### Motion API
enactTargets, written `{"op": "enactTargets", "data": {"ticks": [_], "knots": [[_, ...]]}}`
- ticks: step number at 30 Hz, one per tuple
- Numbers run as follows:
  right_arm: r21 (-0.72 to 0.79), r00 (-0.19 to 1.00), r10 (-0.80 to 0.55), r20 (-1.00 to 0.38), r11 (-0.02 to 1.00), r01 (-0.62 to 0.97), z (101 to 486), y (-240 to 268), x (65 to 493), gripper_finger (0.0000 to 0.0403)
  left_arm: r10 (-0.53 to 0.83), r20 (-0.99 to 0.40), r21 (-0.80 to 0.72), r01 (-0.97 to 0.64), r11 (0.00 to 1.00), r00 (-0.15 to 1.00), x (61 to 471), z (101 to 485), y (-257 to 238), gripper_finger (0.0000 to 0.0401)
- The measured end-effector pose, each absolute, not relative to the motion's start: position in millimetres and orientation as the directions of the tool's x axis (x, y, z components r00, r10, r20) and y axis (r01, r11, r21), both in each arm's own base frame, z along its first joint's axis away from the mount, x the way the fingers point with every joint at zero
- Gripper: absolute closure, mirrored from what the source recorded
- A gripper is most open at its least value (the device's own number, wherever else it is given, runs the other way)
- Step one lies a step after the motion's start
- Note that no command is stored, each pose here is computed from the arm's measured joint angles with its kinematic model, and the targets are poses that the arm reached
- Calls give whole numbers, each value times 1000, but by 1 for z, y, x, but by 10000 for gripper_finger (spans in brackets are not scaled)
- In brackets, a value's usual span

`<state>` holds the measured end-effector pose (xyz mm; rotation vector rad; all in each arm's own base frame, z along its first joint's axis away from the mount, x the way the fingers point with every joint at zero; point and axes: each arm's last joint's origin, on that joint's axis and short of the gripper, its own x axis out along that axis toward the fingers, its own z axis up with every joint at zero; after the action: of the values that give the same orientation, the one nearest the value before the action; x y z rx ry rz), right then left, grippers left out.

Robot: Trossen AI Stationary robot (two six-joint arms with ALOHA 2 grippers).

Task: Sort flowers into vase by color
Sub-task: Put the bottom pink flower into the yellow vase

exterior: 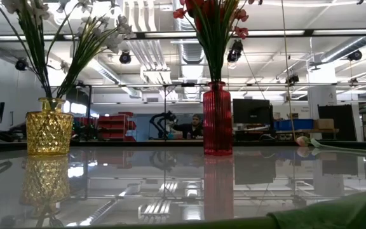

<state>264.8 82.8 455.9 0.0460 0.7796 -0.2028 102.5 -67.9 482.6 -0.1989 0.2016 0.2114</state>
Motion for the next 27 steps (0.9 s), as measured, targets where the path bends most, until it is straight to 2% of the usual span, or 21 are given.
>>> {"op": "enactTargets", "data": {"ticks": [4,8,17,23,27], "knots": [[-33,703,-103,-703,993,112,458,104,251,179,207,-186,-175,-240,955,960,122,484,-86,287],[-8,711,-53,-701,998,66,459,121,242,179,214,-215,-176,-254,951,953,143,474,-106,287],[113,714,42,-699,992,52,458,160,217,179,216,-249,-169,-262,950,944,182,454,-146,287],[161,749,24,-662,981,110,457,182,199,179,62,-357,-185,-135,973,932,210,429,-178,287],[236,751,50,-659,961,144,455,192,191,179,24,-442,-151,-100,983,897,231,402,-201,295]]}}
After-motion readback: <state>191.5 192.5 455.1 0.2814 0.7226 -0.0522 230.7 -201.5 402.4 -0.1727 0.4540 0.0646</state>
